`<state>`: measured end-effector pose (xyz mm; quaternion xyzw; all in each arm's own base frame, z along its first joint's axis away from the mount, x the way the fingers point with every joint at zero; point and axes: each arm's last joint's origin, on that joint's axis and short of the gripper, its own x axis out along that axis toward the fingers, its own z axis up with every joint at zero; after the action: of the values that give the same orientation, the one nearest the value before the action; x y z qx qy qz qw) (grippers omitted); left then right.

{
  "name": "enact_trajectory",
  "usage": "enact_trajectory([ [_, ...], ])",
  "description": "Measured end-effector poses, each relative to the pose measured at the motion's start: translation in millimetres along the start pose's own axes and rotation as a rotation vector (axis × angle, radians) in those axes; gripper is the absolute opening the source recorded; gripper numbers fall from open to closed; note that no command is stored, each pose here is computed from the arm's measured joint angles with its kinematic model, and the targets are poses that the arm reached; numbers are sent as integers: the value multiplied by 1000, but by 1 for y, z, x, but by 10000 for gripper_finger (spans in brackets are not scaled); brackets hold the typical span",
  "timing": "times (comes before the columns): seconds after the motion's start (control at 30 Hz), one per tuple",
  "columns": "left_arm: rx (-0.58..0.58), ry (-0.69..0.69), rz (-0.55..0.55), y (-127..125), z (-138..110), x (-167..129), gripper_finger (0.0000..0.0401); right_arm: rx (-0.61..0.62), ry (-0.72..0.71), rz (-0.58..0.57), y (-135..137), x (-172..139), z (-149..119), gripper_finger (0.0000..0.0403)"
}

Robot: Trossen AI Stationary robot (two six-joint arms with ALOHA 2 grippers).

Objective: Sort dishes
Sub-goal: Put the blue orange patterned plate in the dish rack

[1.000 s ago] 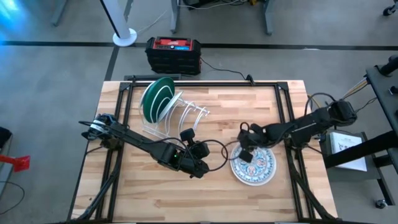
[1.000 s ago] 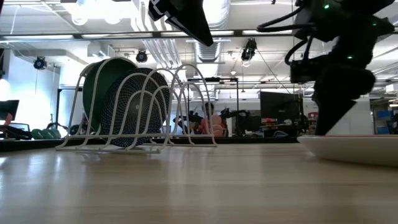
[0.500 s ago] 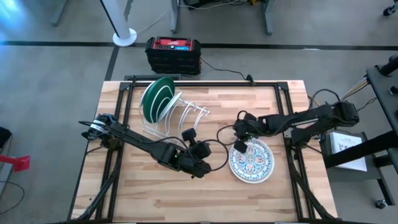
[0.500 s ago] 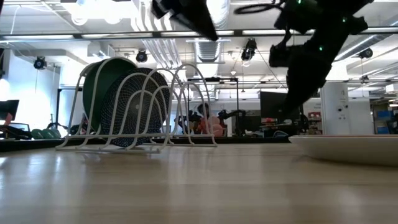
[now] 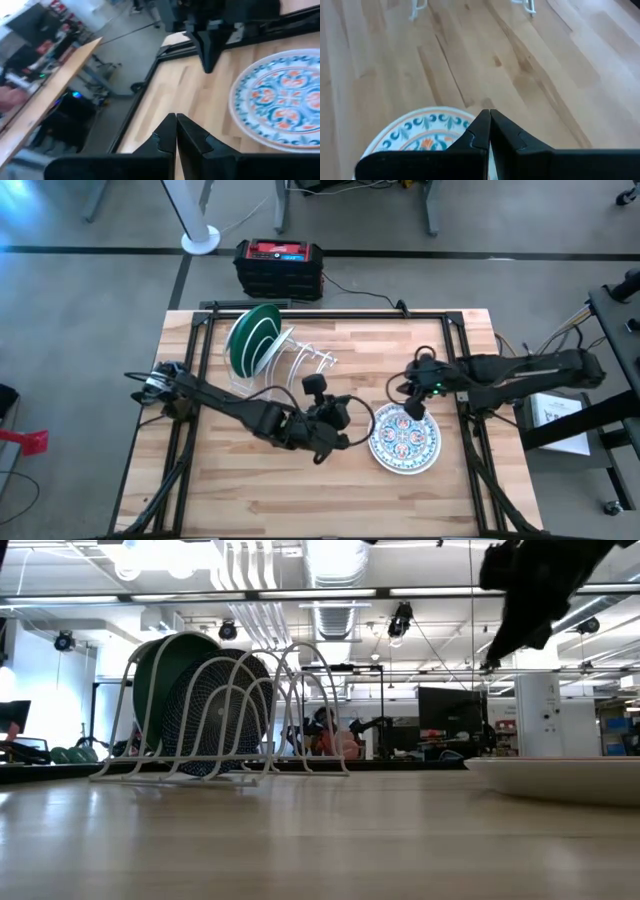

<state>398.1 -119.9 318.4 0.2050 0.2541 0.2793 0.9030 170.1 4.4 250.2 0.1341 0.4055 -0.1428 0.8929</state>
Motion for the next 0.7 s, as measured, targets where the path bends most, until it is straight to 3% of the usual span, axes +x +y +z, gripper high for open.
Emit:
enact_trajectory([
  [0.3, -97, -84, -218, 22, 8, 49, 0, 41, -7, 9, -7, -17, -11, 2],
  [0.7, -16, 24, -259, -26, -23, 91, 0, 79, 158, -40, -12, -9, -29, 2],
])
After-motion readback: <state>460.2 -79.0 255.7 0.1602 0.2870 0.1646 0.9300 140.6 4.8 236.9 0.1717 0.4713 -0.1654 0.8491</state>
